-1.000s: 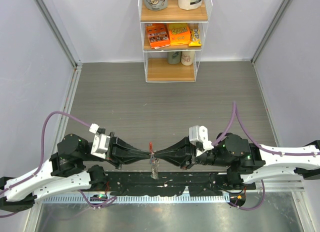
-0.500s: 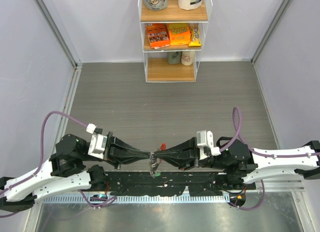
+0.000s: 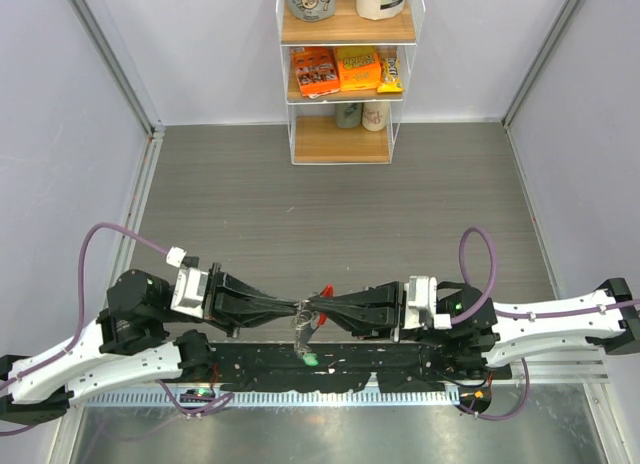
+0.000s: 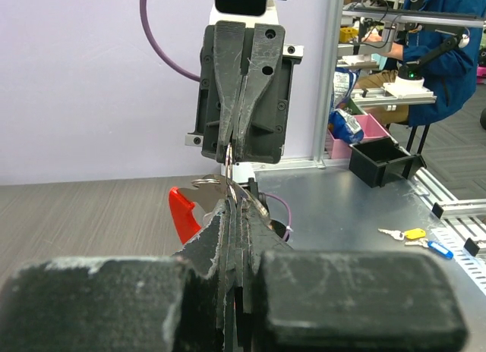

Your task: Put the keys on the keyring

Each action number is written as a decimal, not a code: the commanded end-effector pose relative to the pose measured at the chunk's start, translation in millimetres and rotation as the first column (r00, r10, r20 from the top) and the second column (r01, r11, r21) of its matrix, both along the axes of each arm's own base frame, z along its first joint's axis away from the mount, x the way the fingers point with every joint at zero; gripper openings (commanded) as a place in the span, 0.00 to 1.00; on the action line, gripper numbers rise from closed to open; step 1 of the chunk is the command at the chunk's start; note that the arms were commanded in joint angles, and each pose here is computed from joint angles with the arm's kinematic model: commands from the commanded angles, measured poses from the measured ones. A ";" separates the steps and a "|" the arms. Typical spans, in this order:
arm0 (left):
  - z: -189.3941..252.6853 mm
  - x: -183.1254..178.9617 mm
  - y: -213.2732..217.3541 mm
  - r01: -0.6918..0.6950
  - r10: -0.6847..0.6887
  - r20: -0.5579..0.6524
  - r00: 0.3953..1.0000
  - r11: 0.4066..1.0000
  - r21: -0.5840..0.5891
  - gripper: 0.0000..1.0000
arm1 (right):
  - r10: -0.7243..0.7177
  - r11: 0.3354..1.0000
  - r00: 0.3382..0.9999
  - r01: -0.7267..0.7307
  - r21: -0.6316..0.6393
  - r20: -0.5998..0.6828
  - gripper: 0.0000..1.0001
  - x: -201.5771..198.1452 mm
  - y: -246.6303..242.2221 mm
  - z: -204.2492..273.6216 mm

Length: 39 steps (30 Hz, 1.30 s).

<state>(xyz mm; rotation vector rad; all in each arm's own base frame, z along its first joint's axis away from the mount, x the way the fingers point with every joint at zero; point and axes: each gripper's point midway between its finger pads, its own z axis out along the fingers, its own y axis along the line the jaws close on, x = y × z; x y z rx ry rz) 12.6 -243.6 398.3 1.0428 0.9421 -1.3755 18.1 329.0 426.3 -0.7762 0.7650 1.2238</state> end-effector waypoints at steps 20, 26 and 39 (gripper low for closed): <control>20.2 -6.5 3.3 0.029 -0.028 0.020 0.999 0.998 -0.051 0.00 | -0.135 0.938 0.991 0.119 0.325 0.026 0.05 8.1 -22.2 64.4; 22.9 -5.7 10.4 0.011 -0.010 0.010 1.000 0.998 -0.068 0.00 | -0.221 0.935 0.975 0.215 0.283 -0.010 0.05 24.8 -24.9 51.8; 7.1 20.0 29.0 -0.166 0.159 -0.072 0.985 0.982 -0.089 0.97 | -0.445 0.892 0.889 0.451 0.030 -0.110 0.06 71.5 -39.0 6.0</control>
